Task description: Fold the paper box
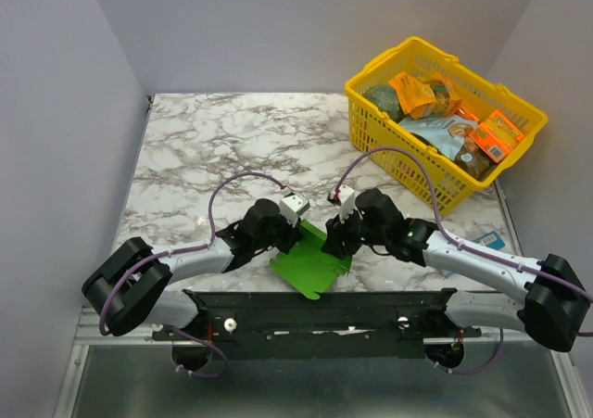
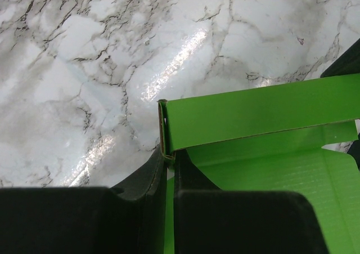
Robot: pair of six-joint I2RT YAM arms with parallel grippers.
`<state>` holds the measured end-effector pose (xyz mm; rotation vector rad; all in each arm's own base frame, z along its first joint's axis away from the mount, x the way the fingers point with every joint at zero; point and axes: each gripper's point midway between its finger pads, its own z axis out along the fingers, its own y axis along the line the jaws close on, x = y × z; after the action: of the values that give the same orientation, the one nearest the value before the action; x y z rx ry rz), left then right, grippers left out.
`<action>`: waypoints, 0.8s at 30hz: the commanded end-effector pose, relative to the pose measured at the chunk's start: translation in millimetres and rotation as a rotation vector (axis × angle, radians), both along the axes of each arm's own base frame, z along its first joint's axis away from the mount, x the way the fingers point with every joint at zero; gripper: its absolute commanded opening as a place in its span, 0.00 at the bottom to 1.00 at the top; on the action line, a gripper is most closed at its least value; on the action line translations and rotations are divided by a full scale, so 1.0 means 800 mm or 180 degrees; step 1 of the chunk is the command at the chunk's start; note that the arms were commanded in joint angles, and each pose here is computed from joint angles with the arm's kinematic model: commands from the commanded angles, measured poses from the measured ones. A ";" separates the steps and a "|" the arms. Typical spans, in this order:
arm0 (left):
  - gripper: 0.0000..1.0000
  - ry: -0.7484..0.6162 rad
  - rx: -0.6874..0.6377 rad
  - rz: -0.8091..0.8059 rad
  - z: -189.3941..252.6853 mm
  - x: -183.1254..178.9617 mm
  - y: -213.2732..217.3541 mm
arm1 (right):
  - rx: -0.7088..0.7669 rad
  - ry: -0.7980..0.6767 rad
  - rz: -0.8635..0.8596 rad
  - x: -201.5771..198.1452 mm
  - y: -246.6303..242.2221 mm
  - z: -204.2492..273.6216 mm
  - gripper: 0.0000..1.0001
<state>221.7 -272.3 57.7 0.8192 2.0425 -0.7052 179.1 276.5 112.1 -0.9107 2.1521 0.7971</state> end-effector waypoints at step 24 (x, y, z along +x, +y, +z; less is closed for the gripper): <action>0.00 -0.0409 0.0261 0.0908 0.015 0.037 0.005 | 0.0076 -0.0118 -0.0050 0.003 0.014 0.009 0.01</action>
<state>231.2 -270.9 58.8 0.6832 2.0547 -0.5105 190.5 272.2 109.6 -0.8698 2.1483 0.7045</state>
